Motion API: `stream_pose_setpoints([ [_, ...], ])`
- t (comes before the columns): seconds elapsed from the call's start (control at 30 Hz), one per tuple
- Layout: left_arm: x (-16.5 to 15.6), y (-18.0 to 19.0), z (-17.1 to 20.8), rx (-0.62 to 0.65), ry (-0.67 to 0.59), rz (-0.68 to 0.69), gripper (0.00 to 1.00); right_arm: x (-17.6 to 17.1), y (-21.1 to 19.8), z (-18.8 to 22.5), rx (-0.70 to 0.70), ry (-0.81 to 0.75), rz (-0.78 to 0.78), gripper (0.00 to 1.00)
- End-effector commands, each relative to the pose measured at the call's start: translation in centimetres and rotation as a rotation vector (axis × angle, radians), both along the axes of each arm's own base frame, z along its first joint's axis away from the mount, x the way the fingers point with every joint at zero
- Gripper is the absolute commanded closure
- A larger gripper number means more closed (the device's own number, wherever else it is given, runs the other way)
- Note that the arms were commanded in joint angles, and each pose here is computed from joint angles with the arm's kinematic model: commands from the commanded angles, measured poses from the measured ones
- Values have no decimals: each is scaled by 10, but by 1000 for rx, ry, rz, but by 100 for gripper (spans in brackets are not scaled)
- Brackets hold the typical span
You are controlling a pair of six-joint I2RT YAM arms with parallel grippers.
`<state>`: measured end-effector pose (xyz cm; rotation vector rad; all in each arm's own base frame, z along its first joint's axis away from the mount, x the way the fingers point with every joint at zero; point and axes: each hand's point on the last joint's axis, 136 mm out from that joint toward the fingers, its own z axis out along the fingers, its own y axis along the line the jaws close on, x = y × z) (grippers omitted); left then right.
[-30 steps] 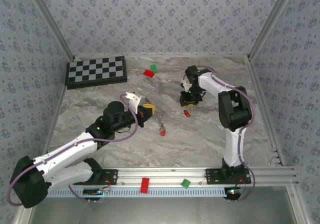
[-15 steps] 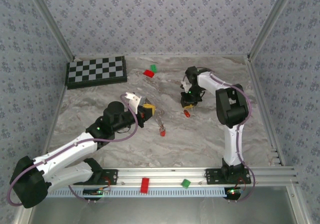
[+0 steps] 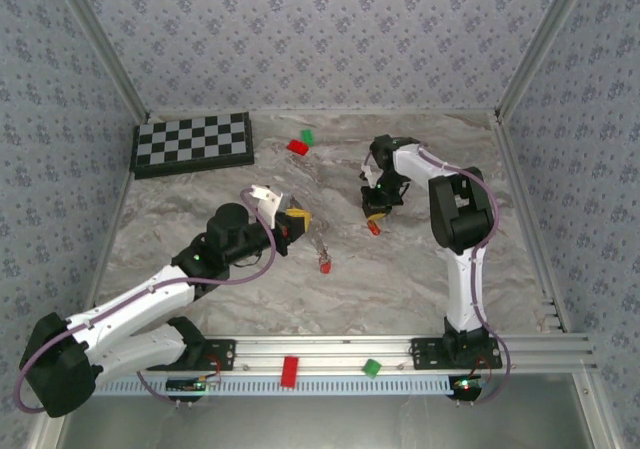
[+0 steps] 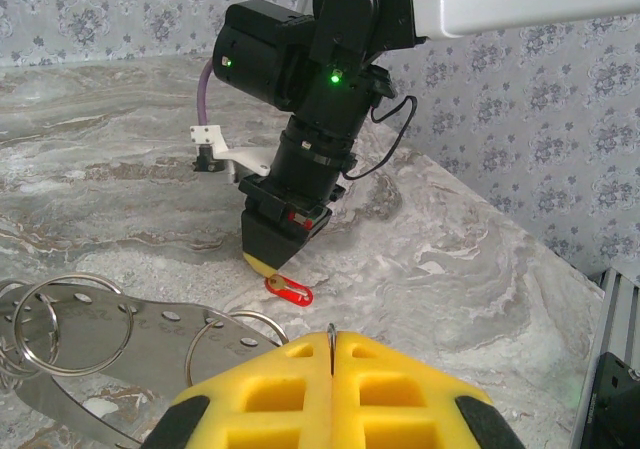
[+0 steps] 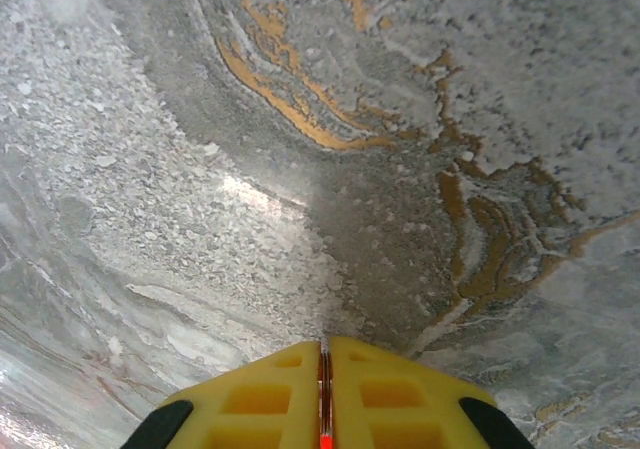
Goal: Put the keys on the keyring
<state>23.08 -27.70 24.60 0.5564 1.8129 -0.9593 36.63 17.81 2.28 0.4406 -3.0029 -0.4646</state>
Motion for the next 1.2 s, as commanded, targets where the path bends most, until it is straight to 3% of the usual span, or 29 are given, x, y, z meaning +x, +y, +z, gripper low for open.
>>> stream_pose_setpoints([
  [0.0,-2,-1,21,-57,-40,-7,100,-5,0,3,7,24,11,97],
  [0.3,-2,-2,20,-56,-39,-7,100,-4,2,22,13,-77,29,100],
  [0.53,-1,-4,18,-52,-35,-14,100,-8,6,65,59,-305,21,100],
  [0.87,-2,-11,12,-30,-40,-46,100,-39,23,147,294,-694,45,100],
  [1.17,-4,-13,11,-32,-48,-60,100,-73,38,196,515,-799,100,100],
])
